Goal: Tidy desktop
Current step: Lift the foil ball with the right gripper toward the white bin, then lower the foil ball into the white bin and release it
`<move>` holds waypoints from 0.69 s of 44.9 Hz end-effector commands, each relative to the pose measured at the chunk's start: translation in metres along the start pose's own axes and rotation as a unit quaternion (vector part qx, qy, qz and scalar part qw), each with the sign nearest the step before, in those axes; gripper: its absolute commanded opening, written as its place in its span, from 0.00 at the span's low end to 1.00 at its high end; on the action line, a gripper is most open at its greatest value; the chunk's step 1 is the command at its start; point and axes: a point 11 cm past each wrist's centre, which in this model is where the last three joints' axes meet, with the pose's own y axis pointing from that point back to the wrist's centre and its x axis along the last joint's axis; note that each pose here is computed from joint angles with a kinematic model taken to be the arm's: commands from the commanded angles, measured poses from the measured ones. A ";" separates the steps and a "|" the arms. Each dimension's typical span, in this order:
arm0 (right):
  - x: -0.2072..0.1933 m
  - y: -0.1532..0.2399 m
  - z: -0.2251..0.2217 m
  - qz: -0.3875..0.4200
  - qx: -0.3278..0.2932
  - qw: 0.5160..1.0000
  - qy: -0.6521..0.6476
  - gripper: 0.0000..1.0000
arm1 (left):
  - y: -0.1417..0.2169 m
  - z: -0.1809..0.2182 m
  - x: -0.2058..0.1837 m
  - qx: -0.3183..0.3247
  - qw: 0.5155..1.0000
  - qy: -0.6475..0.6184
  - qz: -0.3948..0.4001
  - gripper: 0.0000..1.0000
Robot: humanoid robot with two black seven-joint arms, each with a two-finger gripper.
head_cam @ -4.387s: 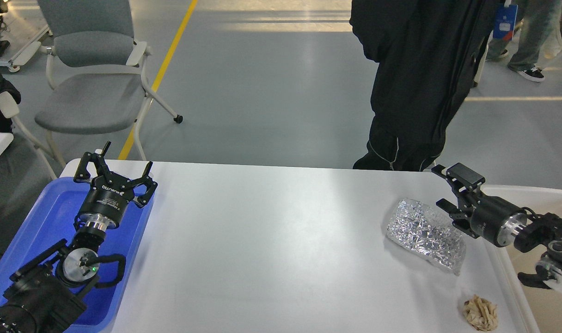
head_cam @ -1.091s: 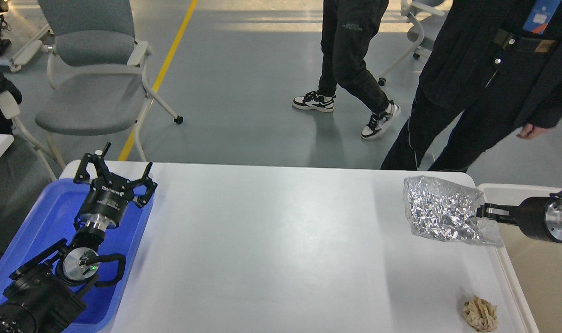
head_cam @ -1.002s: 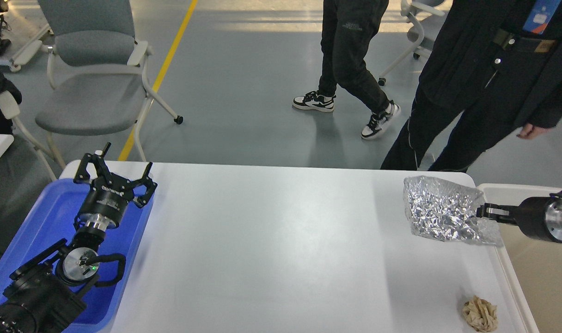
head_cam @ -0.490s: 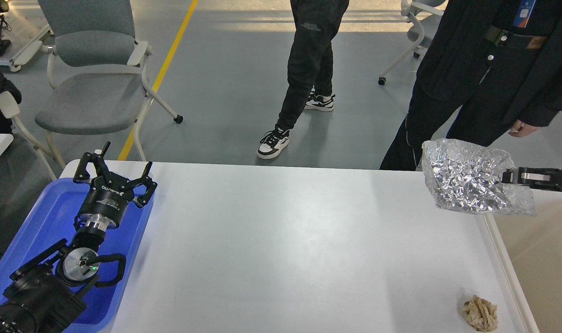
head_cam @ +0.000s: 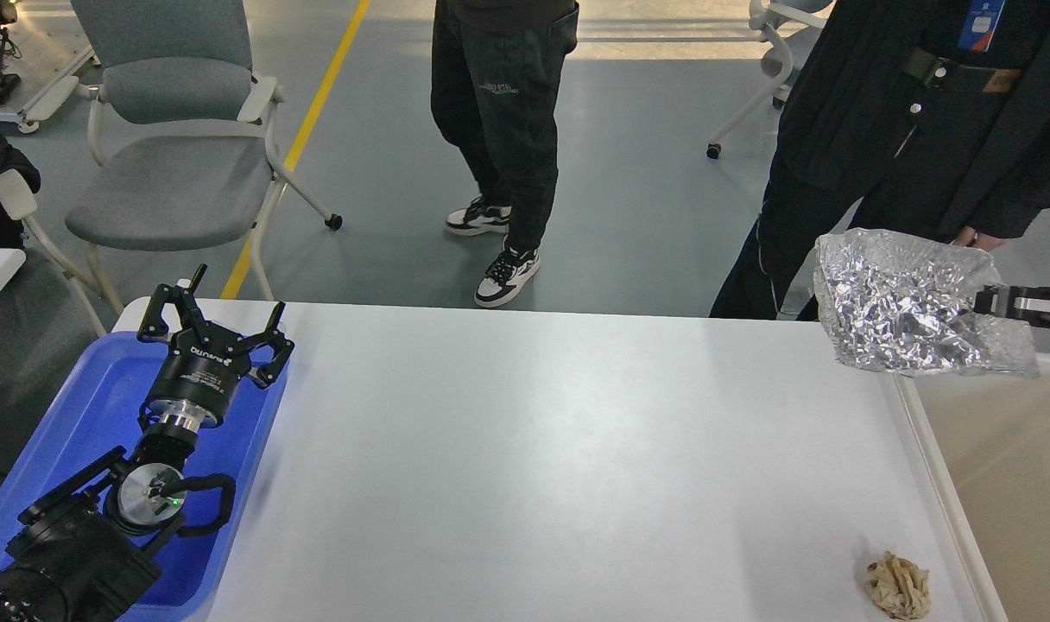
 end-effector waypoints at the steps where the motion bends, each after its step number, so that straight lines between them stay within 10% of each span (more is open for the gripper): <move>1: 0.007 0.018 0.023 0.045 -0.016 0.997 -0.068 0.00 | 0.000 0.000 0.000 0.000 1.000 0.000 0.000 1.00; 31: -0.064 0.019 0.140 0.189 -0.148 0.876 -0.418 0.00 | 0.000 0.000 0.000 -0.001 1.000 0.000 0.000 1.00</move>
